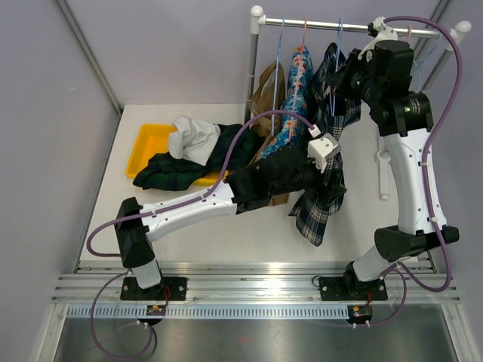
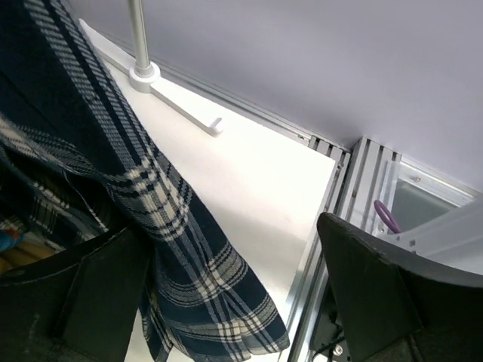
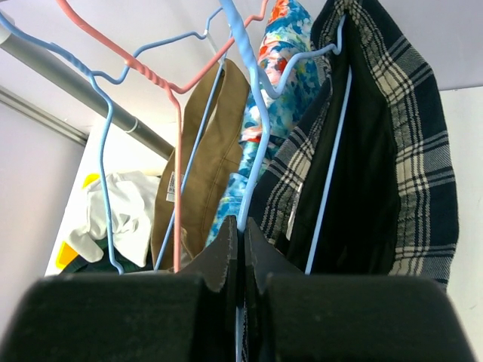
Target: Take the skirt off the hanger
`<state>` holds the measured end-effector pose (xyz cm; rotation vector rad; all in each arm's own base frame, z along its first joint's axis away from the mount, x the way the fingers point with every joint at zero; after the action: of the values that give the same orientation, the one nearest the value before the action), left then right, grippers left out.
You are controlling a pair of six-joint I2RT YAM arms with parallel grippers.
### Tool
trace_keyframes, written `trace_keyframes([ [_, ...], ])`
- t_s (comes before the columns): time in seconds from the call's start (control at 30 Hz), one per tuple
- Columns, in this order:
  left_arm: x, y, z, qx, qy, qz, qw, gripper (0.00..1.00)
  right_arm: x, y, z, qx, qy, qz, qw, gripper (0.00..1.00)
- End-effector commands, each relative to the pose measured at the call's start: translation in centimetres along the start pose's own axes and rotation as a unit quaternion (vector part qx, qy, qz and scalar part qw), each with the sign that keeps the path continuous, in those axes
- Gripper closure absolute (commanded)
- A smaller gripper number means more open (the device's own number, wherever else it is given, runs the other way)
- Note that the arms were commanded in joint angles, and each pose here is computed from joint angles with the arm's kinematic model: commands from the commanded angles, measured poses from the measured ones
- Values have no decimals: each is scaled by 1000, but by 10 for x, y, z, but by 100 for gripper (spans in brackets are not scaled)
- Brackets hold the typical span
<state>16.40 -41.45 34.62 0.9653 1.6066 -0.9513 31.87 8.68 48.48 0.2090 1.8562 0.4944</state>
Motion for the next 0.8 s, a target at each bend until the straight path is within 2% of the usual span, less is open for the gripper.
trace_keyframes([
  [0.0, -38, -3, 3, -1, -86, -7, 996, 23, -32, 20, -47, -62, -85, -13, 994, 100],
  [0.03, -35, -1, 6, -6, -82, -9, 997, 52, -33, 21, -49, -63, -89, -14, 994, 100],
  [0.13, -28, 4, 8, -37, -76, -18, 996, 95, -36, 21, -56, -59, -96, -18, 993, 100],
  [0.17, -26, 5, 8, -44, -75, -19, 996, 100, -38, 21, -58, -58, -99, -20, 993, 100],
  [0.3, -21, 8, -3, -65, -83, -26, 994, 100, -38, 21, -62, -54, -101, -18, 993, 100],
  [0.43, -16, -8, -24, -66, -86, -21, 994, 100, -42, 20, -60, -43, -113, -25, 992, 100],
  [0.77, 41, -57, -39, -76, -27, -5, 997, 100, -64, 8, -13, 31, -167, -36, 985, 100],
])
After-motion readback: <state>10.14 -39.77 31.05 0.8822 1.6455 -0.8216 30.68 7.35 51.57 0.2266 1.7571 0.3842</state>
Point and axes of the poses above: each gripper's point midway between its finger pads, its own z axis out along the fingers, its own y axis along the line the jaws close on, x = y × z, the point moved 10 cm from there along -z, back along the fingers, and after that the axes turned 5 degrees about z, right-handed, at the moved point
